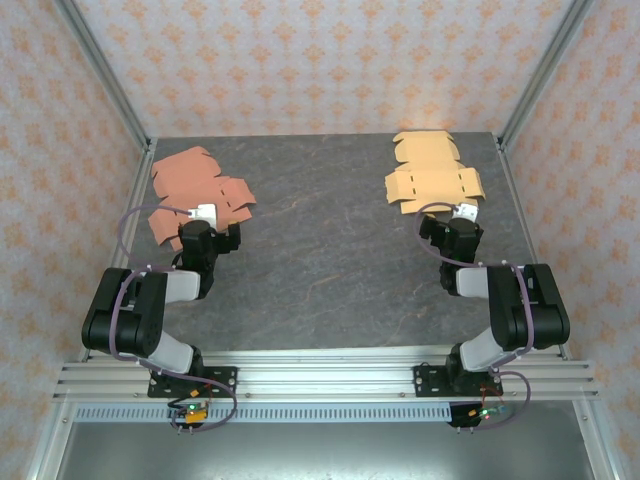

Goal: Fold the paper box

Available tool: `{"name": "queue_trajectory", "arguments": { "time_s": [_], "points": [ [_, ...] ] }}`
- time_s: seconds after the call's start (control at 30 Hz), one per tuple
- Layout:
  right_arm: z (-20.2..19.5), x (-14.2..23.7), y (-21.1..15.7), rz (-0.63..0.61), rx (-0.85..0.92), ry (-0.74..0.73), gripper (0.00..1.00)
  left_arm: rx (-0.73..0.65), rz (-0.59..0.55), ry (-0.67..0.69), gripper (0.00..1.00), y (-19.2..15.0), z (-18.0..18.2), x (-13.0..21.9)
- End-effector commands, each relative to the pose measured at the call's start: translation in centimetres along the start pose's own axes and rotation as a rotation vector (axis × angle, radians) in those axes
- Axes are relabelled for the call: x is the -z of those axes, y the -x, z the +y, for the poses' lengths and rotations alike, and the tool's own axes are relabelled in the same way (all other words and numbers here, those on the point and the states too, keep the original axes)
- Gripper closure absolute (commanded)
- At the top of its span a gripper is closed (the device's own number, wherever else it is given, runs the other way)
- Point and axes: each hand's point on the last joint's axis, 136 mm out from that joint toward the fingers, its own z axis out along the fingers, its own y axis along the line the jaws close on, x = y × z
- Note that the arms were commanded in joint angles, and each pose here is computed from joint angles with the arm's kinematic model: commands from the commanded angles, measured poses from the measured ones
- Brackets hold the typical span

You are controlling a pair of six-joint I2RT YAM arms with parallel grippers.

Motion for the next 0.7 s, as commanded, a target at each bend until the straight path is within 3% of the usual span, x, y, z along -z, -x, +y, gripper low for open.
{"name": "queue_trajectory", "arguments": {
  "time_s": [0.0, 0.2, 0.27, 0.4, 0.43, 0.5, 0.57, 0.67],
  "points": [
    [0.0, 0.0, 0.4, -0.011, 0.004, 0.007, 0.01, 0.019, -0.042, 0.003, 0.0, 1.6, 0.1, -0.1],
    [-0.1, 1.1, 1.8, -0.029, -0.005, 0.005, 0.01, 0.014, -0.034, 0.036, 0.0, 2.9, 0.4, 0.5],
    [-0.3, 2.5, 3.7, -0.037, -0.011, -0.007, 0.01, 0.023, 0.019, 0.079, 0.0, 4.9, 0.9, 1.8],
    [0.3, 5.7, 8.2, -0.121, -0.028, 0.031, 0.01, 0.114, -0.033, 0.052, 0.0, 9.8, 0.8, 4.5],
    [0.5, 6.3, 9.2, -0.129, -0.03, 0.041, 0.01, 0.155, -0.036, 0.078, 0.0, 11.0, 1.3, 4.9],
    [0.8, 6.8, 11.0, -0.134, -0.047, 0.046, 0.01, 0.297, 0.018, 0.267, 0.0, 11.5, 4.2, 5.5],
    [-0.6, 6.4, 12.4, -0.112, -0.164, -0.051, 0.01, 0.498, 0.097, 0.548, 0.0, 11.3, 8.1, 7.0],
    [-4.7, 5.6, 11.5, -0.007, -0.452, -0.359, 0.01, 0.404, 0.263, 0.508, 0.0, 11.5, 7.3, 3.9]
  ]
}}
